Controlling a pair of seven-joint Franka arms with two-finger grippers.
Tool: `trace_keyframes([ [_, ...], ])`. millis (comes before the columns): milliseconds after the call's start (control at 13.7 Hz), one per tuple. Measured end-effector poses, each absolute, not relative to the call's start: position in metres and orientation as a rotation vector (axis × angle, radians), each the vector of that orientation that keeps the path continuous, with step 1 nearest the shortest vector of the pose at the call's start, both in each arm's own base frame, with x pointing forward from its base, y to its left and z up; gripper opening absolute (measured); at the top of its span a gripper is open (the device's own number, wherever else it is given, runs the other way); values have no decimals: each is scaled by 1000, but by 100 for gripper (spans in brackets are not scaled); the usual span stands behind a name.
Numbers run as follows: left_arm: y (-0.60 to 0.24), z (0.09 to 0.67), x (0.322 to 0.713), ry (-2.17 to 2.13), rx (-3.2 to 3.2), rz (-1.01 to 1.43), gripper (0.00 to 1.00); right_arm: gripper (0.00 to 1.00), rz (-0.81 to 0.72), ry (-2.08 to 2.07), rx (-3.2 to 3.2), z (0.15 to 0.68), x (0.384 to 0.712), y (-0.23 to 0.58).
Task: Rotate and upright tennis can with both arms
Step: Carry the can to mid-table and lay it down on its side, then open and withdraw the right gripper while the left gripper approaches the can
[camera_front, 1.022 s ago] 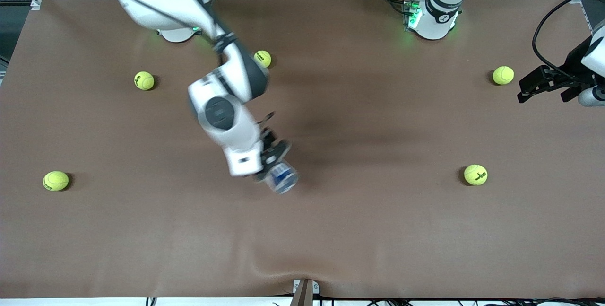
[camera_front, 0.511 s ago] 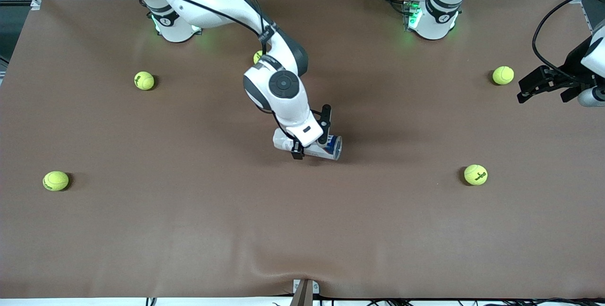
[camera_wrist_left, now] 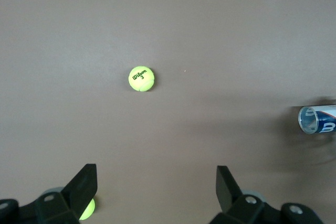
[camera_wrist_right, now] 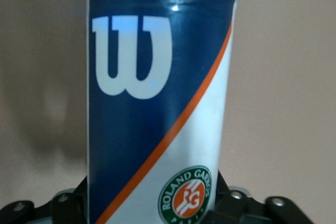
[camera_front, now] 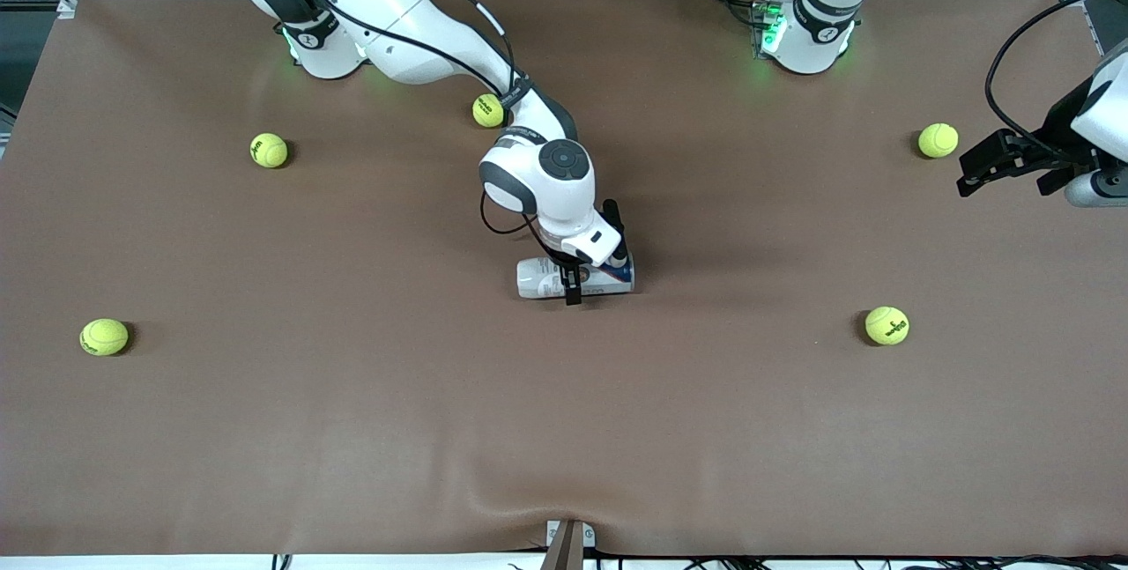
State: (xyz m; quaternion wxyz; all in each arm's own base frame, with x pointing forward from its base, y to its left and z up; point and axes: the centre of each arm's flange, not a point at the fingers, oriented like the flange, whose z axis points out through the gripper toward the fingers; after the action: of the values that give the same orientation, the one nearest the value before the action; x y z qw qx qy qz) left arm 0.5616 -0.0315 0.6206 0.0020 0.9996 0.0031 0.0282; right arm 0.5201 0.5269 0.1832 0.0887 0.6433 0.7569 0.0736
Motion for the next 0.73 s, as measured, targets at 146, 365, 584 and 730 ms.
trace_keyframes([
  [146,-31,621,562,12,3136,91,100,98,234,2255,1896,190,526,526],
  [365,-29,610,566,15,3138,56,100,100,255,2251,1891,214,533,527],
  [584,-27,585,577,19,3138,-12,100,100,273,2240,1980,263,530,534],
  [730,-27,569,585,20,3136,-52,100,100,280,2219,2097,303,531,531],
])
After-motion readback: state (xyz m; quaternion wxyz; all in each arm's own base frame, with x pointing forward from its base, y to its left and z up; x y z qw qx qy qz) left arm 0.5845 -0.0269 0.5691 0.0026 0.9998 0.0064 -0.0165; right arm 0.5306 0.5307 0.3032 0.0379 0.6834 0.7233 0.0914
